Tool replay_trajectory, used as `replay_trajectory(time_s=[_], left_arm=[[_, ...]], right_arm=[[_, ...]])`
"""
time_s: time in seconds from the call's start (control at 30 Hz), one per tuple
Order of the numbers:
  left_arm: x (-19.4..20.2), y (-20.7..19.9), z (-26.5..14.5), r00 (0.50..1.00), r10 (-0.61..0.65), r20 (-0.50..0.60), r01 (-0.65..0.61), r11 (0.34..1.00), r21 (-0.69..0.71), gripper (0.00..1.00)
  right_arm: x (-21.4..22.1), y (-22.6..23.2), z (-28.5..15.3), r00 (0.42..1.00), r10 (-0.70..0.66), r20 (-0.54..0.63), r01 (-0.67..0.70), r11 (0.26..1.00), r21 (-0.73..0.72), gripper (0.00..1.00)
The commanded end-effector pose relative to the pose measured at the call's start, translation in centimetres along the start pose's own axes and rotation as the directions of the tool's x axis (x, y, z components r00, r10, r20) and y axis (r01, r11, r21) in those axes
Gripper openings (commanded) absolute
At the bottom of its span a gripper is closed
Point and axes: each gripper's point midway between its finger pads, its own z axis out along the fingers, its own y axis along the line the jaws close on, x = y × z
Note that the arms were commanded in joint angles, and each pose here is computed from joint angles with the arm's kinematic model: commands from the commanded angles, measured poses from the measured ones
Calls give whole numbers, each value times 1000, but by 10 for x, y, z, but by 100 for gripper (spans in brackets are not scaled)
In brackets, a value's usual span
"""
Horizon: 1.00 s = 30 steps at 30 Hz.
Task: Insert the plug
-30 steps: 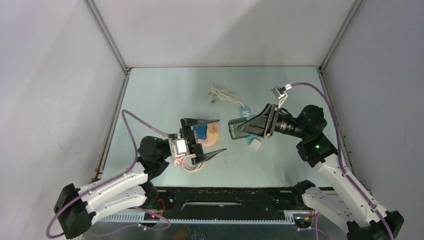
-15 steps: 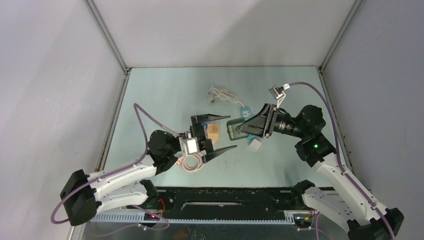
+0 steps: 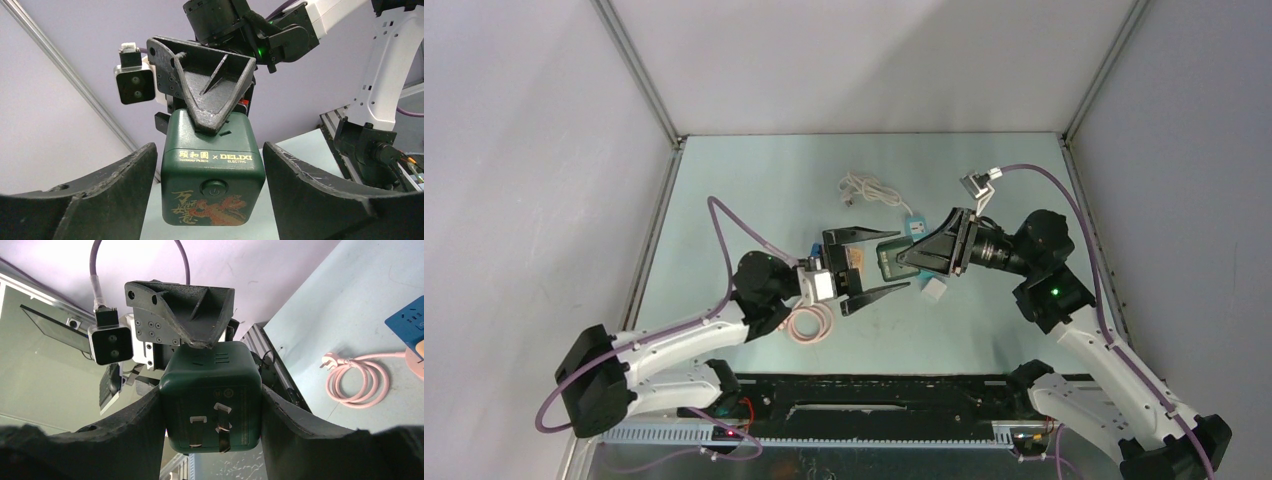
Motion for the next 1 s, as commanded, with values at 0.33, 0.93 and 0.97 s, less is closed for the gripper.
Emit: replay_trajectory(time_s=[0.33,0.93,0.97], left_arm=[[-11,13,14,999,39,14,-39,999,-19,49],[-1,1,-29,990,-125,-61,116,984,-135,0],[1,-1,-32,987,-146,-64,135,980,-143,0]], right_arm=[[-3,15,-3,998,-59,21,60,998,-34,26],[-17,-70,-78,987,-111,115,62,928,367,100],[-16,-80,-83,987,-116,112,60,909,413,100]])
